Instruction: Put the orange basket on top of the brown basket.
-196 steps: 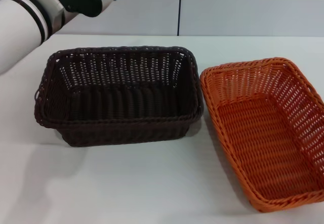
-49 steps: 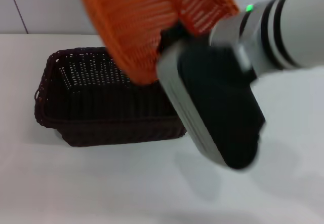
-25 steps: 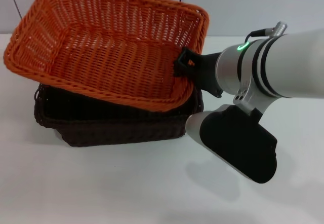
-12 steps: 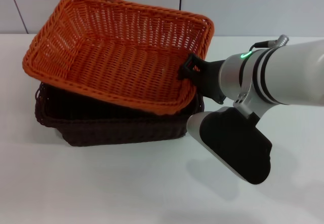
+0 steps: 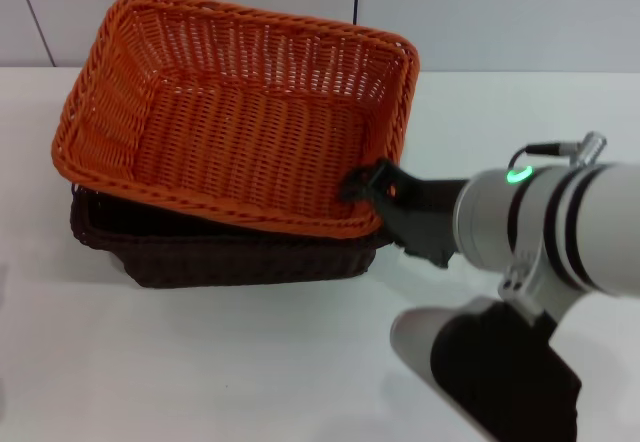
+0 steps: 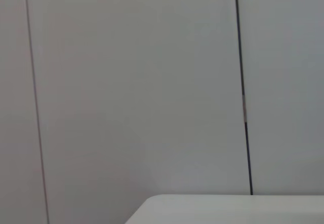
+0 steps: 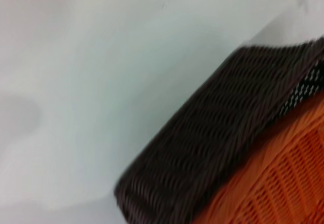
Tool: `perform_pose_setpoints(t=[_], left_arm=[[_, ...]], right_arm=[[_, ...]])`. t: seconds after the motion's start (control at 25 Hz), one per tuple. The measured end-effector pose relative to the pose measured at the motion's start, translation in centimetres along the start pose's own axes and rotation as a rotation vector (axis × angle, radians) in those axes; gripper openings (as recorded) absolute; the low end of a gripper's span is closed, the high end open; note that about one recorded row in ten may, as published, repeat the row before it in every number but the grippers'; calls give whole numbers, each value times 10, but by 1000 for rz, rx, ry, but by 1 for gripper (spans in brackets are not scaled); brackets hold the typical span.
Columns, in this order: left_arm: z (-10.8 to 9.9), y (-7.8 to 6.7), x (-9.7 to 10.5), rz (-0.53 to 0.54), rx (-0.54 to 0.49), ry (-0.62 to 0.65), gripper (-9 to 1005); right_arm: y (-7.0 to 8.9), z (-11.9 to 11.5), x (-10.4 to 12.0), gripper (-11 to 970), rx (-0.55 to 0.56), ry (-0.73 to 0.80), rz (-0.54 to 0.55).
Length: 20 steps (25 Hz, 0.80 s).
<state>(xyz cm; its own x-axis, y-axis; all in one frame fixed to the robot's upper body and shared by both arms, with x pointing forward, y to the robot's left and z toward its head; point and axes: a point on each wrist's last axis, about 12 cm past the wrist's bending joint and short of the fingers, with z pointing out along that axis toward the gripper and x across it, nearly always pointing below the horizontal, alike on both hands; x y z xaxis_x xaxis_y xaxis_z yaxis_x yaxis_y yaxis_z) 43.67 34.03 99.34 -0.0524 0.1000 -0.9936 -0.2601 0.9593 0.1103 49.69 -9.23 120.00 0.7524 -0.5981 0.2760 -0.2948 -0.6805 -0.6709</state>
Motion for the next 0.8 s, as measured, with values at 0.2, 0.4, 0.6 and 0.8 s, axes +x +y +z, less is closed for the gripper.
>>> perform_pose_setpoints(t=[0.2, 0.4, 0.6, 0.8], left_arm=[[7, -4, -2, 14, 25, -1, 783], [6, -5, -2, 25, 34, -7, 783], [-3, 4, -4, 13, -12, -51, 783], [-13, 18, -5, 3, -66, -81, 783]], right_arm=[[-1, -16, -22, 569, 56, -52, 18], [-6, -20, -49, 570, 121, -128, 95], [-18, -1, -20, 572, 434, -142, 703], [59, 14, 52, 573, 871, -113, 1430]])
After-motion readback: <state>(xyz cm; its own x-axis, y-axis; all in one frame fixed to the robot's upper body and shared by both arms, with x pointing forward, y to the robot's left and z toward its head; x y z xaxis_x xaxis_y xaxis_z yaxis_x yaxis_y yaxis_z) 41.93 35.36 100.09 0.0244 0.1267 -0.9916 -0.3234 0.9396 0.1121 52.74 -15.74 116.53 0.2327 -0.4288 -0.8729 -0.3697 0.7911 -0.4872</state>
